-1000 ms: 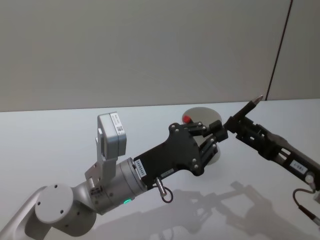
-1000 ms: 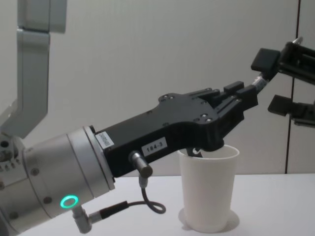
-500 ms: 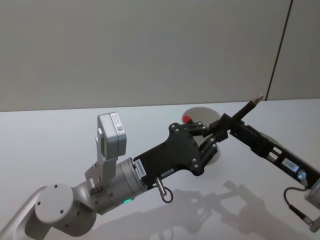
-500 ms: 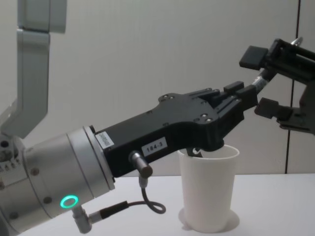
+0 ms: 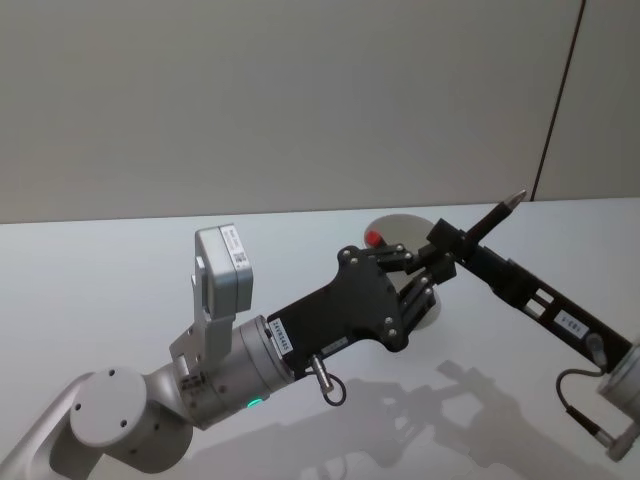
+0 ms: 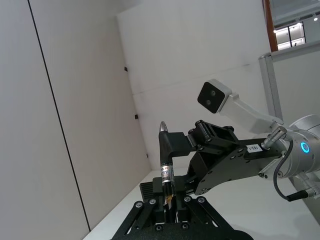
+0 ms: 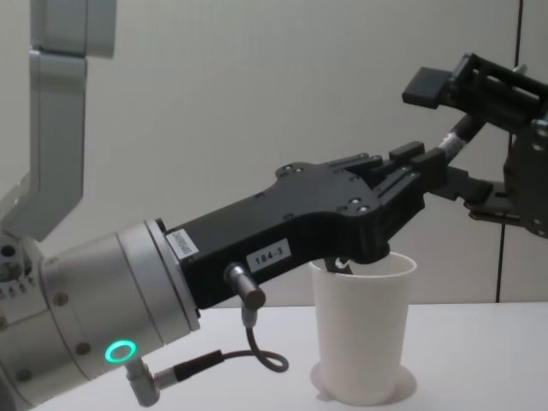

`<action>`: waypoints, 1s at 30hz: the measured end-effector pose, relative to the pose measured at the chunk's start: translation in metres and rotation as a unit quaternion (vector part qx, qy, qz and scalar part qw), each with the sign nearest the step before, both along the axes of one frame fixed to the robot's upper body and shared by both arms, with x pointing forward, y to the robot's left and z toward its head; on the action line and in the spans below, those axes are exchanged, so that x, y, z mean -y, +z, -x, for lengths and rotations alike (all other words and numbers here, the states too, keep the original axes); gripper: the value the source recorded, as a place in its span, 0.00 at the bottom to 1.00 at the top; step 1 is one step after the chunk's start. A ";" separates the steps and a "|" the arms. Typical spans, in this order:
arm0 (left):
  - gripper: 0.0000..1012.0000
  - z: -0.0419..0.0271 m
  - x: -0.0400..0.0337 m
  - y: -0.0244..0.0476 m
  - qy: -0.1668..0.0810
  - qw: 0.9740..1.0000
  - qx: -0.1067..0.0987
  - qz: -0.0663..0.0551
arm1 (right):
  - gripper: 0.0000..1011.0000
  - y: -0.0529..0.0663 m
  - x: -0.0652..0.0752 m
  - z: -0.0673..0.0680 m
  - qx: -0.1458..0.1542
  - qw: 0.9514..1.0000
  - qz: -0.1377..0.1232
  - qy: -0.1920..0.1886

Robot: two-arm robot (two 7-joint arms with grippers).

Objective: Place the pen into the pen holder.

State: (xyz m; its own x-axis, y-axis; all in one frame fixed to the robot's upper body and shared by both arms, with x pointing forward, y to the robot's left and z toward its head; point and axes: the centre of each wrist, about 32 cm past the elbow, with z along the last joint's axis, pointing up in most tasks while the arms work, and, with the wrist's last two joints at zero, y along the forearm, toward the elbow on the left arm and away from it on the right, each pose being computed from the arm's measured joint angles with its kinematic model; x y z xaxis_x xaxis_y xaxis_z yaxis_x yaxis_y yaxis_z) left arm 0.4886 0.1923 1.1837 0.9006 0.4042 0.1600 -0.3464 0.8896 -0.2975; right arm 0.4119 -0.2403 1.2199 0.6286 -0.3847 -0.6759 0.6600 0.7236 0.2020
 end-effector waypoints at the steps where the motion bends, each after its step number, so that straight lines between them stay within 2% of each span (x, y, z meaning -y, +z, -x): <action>1: 0.13 0.0000 0.0000 0.0000 0.000 1.000 0.000 0.000 | 0.99 0.000 0.000 0.000 0.001 1.000 -0.002 -0.001; 30: 0.13 0.0000 0.0000 0.0000 0.000 1.000 0.000 0.000 | 0.99 0.001 0.002 0.007 0.031 0.999 -0.007 -0.031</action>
State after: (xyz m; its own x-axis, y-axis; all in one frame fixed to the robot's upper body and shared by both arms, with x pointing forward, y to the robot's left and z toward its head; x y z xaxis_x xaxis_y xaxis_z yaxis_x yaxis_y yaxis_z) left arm 0.4886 0.1923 1.1837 0.9006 0.4042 0.1600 -0.3464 0.8897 -0.2975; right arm 0.4048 -0.2425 1.2212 0.6454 -0.4141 -0.6419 0.6887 0.6789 0.2545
